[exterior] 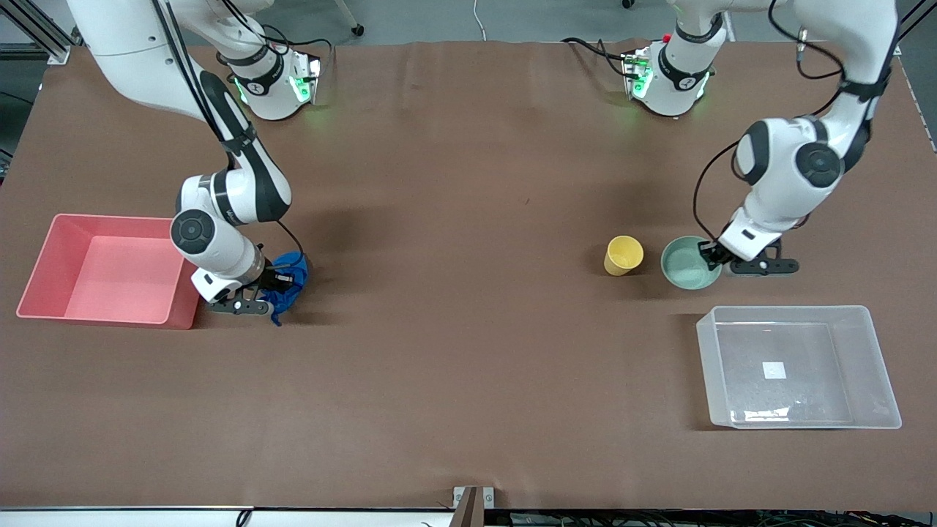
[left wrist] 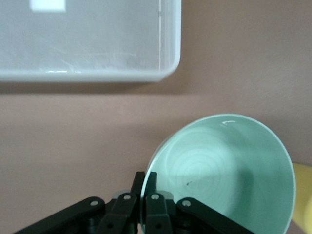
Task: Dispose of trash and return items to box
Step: 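Drop the cloth into the pink bin while the left gripper places the bowl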
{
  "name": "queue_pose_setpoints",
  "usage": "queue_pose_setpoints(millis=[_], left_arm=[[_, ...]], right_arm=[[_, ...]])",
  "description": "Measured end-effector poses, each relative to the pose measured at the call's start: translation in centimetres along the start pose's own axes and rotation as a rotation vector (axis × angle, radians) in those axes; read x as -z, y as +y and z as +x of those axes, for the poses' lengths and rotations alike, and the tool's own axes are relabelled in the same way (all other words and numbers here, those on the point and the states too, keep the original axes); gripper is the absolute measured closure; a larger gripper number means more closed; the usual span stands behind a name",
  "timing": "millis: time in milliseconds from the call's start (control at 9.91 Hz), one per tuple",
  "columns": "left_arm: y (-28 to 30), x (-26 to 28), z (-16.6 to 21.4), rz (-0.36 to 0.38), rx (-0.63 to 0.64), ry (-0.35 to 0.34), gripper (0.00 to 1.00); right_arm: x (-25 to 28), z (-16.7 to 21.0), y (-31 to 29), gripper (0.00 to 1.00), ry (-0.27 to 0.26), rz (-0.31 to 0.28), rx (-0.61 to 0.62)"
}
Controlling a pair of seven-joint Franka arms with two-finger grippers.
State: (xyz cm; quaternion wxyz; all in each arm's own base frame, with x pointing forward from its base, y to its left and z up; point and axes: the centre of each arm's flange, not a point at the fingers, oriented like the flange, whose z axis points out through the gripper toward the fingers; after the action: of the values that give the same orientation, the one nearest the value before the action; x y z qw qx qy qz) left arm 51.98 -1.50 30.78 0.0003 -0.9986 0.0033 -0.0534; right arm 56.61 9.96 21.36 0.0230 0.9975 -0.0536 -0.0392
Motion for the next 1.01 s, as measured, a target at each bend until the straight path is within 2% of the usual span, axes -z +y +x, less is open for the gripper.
queue_pose_setpoints(millis=[202, 303, 505, 606, 706, 807, 908, 1009], left_arm=[[-0.2, 5.8, 4.8, 0.001, -0.005, 0.044, 0.96], [-1.1, 6.6, 7.4, 0.006, -0.02, 0.071, 0.96], [-4.6, 5.4, 12.8, -0.018, -0.042, 0.084, 0.96], [-6.6, 4.9, 15.5, -0.028, -0.056, 0.071, 0.96], [-8.5, 4.4, 17.7, -0.028, -0.076, 0.052, 0.96], [-10.0, 2.9, 19.0, -0.041, -0.085, 0.036, 0.96], [-10.9, 0.5, 19.6, -0.064, -0.093, 0.026, 0.96], [-11.3, -1.9, 19.9, -0.073, -0.096, 0.024, 0.96]], right_arm=[[9.3, 2.5, -2.0, 0.88, -0.081, -0.031, -0.015], [14.9, 3.7, -0.6, 0.88, -0.079, -0.04, -0.016], [22.5, 4.8, 8.3, 0.89, -0.037, -0.094, 0.045], [23.5, 4.7, 14.2, 0.89, -0.046, -0.112, 0.078], [23.0, 4.5, 20.2, 0.89, -0.072, -0.106, 0.107], [21.1, 3.9, 25.5, 0.89, -0.102, -0.089, 0.109], [18.2, 3.1, 29.2, 0.89, -0.108, -0.077, 0.094], [14.8, 2.5, 30.9, 0.89, -0.091, -0.072, 0.083]])
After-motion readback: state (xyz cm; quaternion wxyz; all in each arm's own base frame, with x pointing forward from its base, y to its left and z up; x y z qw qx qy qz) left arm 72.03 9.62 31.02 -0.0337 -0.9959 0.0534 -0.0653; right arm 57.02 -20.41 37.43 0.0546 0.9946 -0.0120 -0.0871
